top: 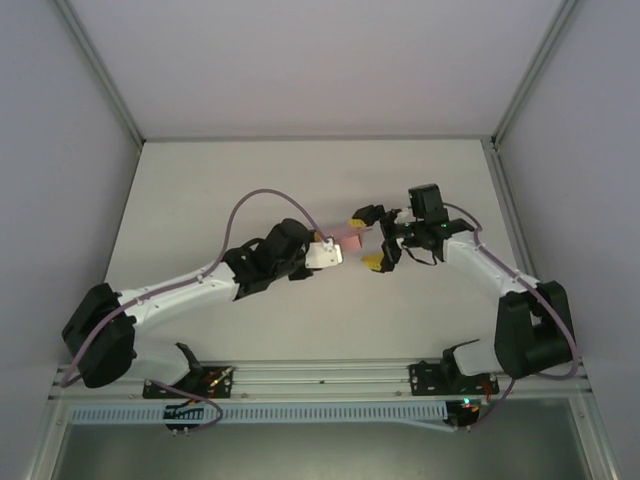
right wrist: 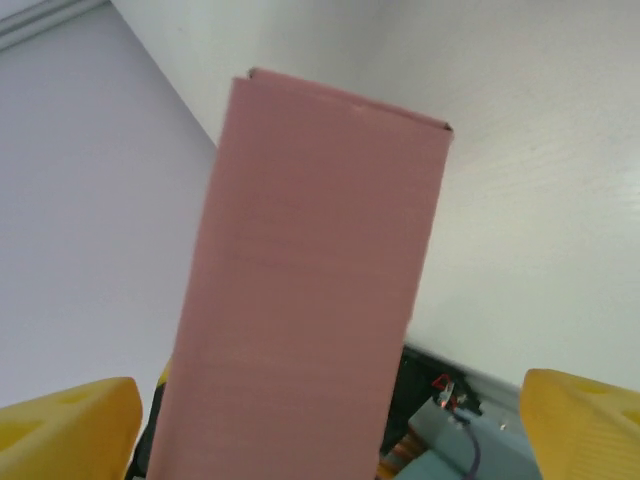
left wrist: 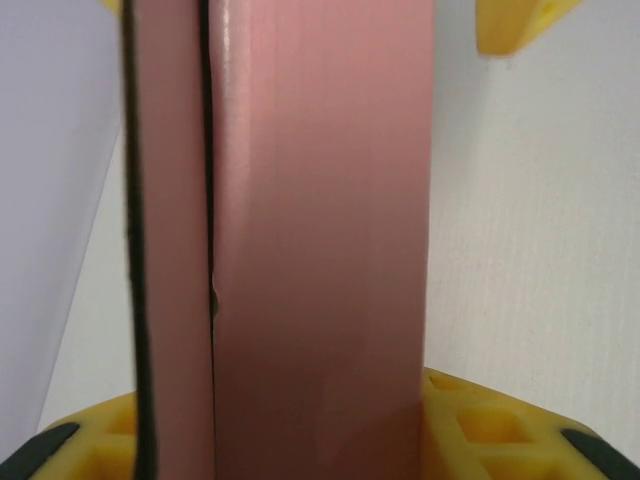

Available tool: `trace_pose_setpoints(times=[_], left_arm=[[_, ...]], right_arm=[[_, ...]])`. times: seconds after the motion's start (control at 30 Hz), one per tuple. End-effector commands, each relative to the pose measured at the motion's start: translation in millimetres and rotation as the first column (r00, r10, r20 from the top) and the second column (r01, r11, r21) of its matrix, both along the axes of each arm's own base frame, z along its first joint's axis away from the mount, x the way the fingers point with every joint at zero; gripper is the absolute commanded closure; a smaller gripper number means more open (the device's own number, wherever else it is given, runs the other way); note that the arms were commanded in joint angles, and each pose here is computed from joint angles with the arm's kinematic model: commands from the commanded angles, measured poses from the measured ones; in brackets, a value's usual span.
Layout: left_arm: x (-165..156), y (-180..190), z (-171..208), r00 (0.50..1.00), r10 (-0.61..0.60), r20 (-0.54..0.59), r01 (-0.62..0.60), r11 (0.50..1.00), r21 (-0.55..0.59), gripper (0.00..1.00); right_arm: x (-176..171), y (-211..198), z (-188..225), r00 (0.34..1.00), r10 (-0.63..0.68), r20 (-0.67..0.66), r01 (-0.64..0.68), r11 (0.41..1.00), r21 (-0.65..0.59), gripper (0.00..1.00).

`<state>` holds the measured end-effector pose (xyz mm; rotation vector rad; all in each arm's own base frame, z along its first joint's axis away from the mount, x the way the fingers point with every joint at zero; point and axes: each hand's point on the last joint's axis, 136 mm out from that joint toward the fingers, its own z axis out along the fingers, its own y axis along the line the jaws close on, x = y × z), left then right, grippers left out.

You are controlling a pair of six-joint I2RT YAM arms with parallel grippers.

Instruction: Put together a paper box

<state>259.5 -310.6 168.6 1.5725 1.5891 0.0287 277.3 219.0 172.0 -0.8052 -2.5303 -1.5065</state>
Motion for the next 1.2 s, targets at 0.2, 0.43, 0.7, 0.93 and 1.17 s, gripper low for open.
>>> trace_pose_setpoints(times=[0.2, 0.43, 0.7, 0.93, 1.17], left_arm=[[-28.2, 19.9, -19.8, 0.927, -0.171, -0.333, 0.184, 0.983, 0.009, 0.6], [-25.9, 35.5, -41.7, 0.859, -0.116, -0.498, 0.18, 0.98, 0.083, 0.57], [-16.6, 29.1, -67.8, 0.804, -0.075, -0.59, 0.208, 0.965, 0.16, 0.55], [-11.0, 24.9, -80.7, 0.77, -0.066, -0.634, 0.23, 0.956, 0.18, 0.55], [-12.5, 24.1, -82.3, 0.758, -0.083, -0.647, 0.246, 0.955, 0.166, 0.54]], right_arm=[[46.6, -100.3, 76.1, 0.72, 0.024, 0.694, 0.356, 0.846, -0.398, 0.0], [24.7, -73.2, 94.9, 0.435, 0.235, 0.869, 0.227, 0.905, -0.358, 0.0], [-13.6, -21.7, 40.3, 0.259, 0.615, 0.744, -0.131, 0.786, -0.604, 0.11], [-8.1, 4.3, 6.2, 0.229, 0.702, 0.674, -0.216, 0.712, -0.668, 0.22], [9.3, 6.3, -13.8, 0.213, 0.792, 0.572, -0.208, 0.608, -0.766, 0.32]])
